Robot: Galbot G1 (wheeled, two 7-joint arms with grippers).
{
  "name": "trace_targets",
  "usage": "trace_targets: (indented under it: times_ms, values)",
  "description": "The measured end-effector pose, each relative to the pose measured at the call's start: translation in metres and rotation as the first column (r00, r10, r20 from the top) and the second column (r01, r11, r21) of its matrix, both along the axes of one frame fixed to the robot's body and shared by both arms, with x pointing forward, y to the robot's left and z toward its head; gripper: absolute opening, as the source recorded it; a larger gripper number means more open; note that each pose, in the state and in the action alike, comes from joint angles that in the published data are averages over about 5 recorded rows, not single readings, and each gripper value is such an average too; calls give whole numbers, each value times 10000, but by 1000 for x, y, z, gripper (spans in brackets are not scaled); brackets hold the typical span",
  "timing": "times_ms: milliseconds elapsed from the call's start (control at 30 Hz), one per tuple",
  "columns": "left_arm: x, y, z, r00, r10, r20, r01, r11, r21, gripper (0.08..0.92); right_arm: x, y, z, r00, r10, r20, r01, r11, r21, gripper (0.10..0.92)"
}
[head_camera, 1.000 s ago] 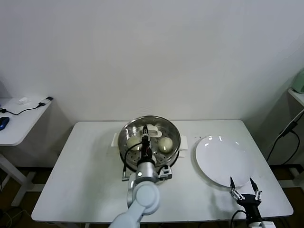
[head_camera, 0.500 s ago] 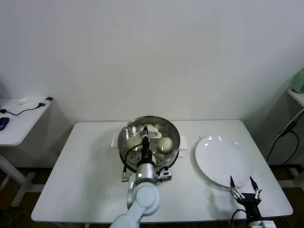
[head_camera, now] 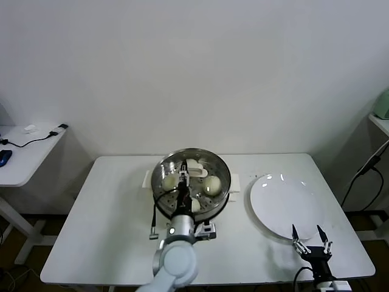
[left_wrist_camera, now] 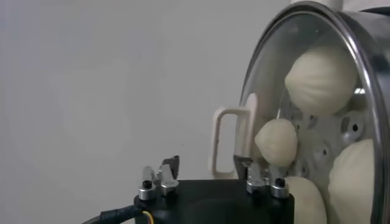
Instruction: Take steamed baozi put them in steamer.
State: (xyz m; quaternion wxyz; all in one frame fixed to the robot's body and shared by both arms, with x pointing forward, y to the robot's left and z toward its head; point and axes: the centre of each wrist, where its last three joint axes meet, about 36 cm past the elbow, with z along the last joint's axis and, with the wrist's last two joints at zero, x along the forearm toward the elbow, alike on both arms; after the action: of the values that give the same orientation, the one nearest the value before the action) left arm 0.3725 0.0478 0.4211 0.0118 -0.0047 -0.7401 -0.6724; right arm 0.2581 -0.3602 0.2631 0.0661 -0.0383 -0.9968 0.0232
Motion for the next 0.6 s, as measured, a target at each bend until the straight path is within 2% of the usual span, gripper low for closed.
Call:
trace_targets:
  times_ms: [233,367,467,600]
  values:
    - [-12,22,14,9978,-508,426,544,9945,-892,775,0,5,-1,10000,-26,-28,27,9998,178,823]
    - [-17,44,20,9924,-1001,711,1129,9717,-2075,821,1,5,-1,9999,-24,163,20,9997,245,823]
    - [-20,65,24,9877,-1264,920,1507,9266,-3447,822,3,6,0,9993,-20,382,9,9996,287,823]
    - [-22,101,22,9847,-1361,1090,1736,8239,-5394,823,4,8,1,9977,1,675,-23,9994,331,823]
